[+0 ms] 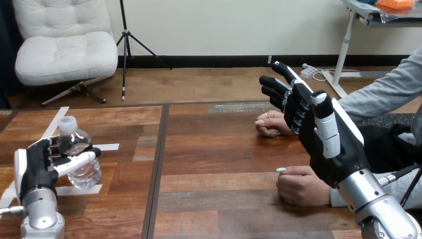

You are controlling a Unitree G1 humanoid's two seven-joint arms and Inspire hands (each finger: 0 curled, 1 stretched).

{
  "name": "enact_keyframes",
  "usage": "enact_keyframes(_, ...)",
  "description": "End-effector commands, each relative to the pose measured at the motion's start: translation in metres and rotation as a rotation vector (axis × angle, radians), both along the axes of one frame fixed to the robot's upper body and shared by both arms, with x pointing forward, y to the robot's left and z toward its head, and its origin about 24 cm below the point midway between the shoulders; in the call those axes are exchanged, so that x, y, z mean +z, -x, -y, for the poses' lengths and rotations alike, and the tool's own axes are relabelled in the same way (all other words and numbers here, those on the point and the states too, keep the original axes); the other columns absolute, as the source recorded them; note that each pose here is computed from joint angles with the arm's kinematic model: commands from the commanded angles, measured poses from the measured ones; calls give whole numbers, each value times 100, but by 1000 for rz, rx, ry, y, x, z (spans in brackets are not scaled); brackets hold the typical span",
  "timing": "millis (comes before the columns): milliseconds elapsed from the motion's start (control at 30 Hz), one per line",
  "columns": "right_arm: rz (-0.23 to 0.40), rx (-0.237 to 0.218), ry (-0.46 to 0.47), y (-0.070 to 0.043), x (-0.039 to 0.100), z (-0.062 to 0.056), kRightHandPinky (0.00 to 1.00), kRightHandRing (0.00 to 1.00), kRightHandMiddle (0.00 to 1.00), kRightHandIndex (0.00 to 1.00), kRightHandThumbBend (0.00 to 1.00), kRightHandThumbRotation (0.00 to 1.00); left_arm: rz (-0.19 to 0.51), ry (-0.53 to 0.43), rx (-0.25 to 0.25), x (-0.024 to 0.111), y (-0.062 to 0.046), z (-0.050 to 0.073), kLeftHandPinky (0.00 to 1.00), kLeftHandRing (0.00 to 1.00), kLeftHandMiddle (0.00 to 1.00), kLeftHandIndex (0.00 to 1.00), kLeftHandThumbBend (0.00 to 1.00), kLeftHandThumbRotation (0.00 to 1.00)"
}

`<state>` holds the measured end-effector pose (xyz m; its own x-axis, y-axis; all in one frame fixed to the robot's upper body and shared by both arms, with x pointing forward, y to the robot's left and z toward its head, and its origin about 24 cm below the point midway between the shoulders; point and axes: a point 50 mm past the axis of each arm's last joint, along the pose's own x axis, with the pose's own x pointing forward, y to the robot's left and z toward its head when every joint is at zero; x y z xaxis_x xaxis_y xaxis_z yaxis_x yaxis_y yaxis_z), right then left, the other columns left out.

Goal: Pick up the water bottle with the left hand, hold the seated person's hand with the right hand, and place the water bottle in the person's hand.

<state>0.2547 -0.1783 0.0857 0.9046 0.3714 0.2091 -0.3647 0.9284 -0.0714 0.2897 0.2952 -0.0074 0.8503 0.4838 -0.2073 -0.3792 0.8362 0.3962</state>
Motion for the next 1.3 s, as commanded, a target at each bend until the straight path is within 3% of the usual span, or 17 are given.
enact_keyframes(0, 89, -2, -21, -3, 20, -1, 100, 95, 92, 98, 100, 100, 148, 4, -40, 30, -23, 7, 45, 51, 56, 55, 81, 0)
enact_keyframes(467, 87, -2, -25, -3, 20, -1, 100, 95, 92, 98, 100, 100, 210, -4, -104, 30, -18, 7, 38, 43, 47, 47, 77, 0)
enact_keyframes(833, 89, 0, -26, -3, 19, -1, 100, 95, 92, 98, 100, 100, 218, -14, -106, 30, -18, 9, 33, 38, 42, 44, 72, 0)
enact_keyframes(1267, 90, -3, -24, -3, 20, -1, 100, 95, 92, 98, 100, 100, 211, -22, -104, 31, -18, 8, 35, 39, 44, 45, 71, 0)
